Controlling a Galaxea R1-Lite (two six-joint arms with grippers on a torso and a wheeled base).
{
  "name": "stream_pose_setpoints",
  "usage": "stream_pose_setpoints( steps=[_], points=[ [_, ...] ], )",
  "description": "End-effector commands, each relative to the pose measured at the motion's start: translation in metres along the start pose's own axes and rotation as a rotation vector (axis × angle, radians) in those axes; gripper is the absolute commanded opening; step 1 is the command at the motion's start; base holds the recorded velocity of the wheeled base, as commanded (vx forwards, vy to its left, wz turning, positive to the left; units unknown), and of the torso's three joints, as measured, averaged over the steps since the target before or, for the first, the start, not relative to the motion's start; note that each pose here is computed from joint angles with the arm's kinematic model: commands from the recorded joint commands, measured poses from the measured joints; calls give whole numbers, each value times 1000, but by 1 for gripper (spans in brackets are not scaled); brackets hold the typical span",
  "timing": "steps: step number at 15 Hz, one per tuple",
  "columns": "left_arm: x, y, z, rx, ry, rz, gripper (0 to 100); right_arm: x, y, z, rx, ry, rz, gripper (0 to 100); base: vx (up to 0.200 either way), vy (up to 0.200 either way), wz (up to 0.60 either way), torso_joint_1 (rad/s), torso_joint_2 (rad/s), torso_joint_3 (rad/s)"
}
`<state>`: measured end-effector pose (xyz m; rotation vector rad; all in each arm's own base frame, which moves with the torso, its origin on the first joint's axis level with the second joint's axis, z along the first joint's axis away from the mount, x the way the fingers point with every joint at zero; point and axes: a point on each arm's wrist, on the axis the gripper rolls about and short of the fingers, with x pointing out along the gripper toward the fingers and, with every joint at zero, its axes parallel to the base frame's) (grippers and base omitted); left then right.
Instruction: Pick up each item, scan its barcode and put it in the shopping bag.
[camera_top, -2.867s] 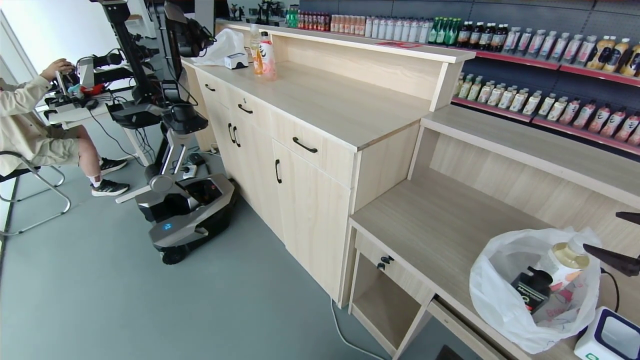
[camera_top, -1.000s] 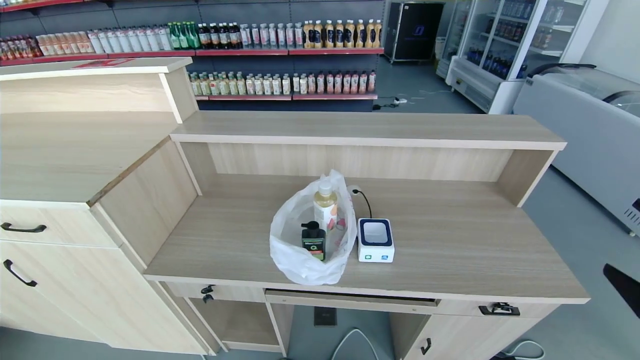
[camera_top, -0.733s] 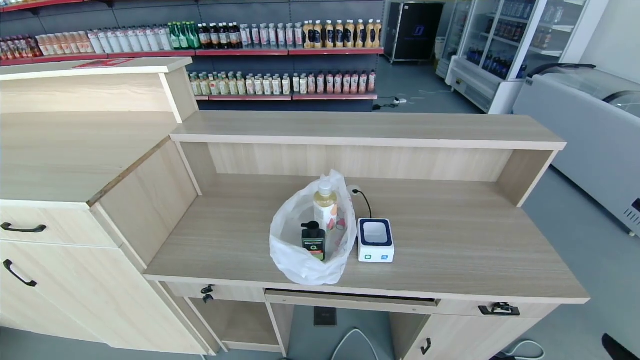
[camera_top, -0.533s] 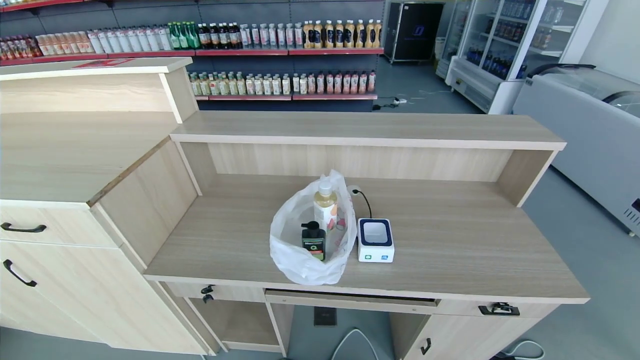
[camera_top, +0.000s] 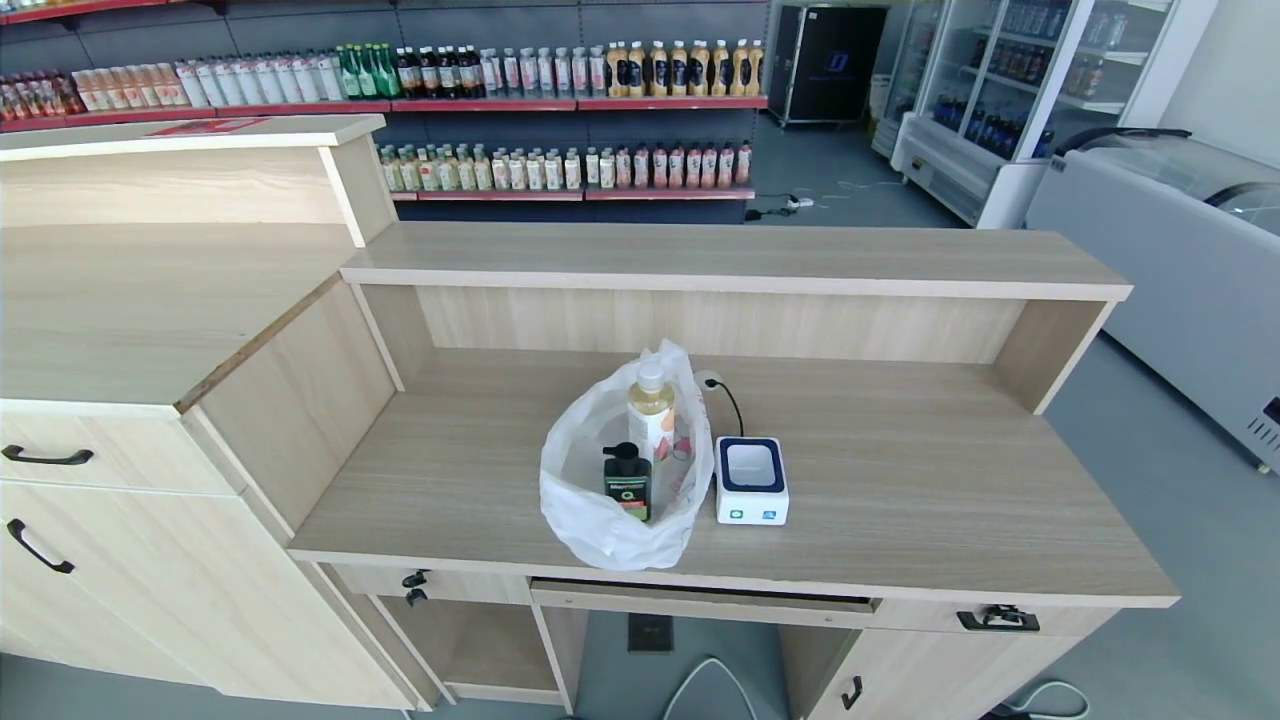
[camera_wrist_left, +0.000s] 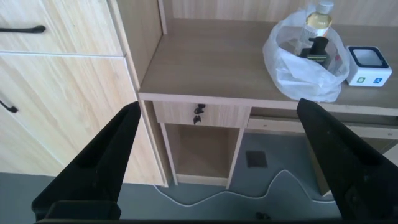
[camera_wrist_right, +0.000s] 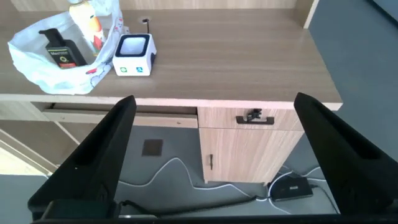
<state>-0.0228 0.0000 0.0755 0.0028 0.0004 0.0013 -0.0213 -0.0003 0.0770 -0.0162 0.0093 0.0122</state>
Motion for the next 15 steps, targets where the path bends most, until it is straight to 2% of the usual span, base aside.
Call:
stream_pose_setpoints(
  steps=[1,15],
  points=[
    [0,0,0,0,0,0,100,-1,0,0,1,-15,-3,100,0,0,0,0,0,0],
    [0,0,0,0,0,0,100,-1,0,0,4,-19,-3,100,0,0,0,0,0,0]
  ],
)
